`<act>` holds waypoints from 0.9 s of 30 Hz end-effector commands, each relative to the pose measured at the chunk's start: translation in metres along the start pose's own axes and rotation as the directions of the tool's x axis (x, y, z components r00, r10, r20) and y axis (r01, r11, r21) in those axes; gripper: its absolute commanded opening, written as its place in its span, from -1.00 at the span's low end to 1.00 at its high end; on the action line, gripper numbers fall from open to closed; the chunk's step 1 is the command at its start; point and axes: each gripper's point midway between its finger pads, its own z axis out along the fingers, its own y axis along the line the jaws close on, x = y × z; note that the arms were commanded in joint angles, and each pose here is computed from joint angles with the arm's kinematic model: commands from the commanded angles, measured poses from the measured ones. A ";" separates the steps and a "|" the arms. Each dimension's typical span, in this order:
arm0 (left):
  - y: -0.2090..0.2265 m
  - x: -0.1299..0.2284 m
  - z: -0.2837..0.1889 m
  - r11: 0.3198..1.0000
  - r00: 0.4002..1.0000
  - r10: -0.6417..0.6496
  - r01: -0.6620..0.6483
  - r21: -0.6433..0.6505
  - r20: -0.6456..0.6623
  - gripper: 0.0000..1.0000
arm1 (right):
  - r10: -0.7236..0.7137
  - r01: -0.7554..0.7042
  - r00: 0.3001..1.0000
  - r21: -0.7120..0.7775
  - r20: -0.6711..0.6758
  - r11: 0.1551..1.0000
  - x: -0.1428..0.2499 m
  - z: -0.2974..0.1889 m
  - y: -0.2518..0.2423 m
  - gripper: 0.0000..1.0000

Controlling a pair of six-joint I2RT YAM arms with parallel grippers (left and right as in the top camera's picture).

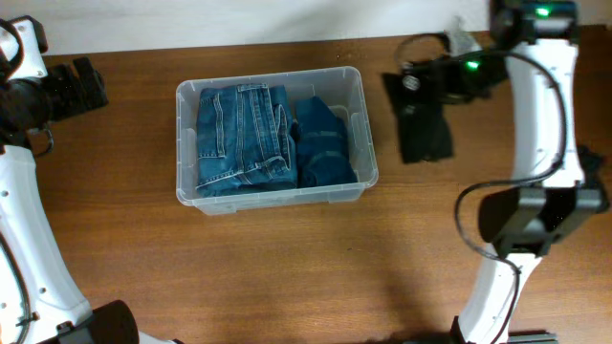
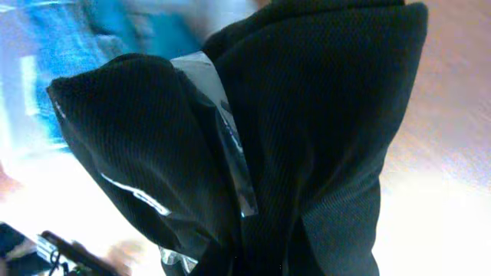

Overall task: Pack container
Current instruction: 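Carry the black garment over the box and lower it beside the jeans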

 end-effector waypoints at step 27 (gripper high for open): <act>0.001 -0.004 0.001 1.000 1.000 -0.012 0.012 0.005 0.006 0.99 | 0.033 -0.167 0.969 0.557 0.243 0.813 -0.006 0.107 0.109 -0.92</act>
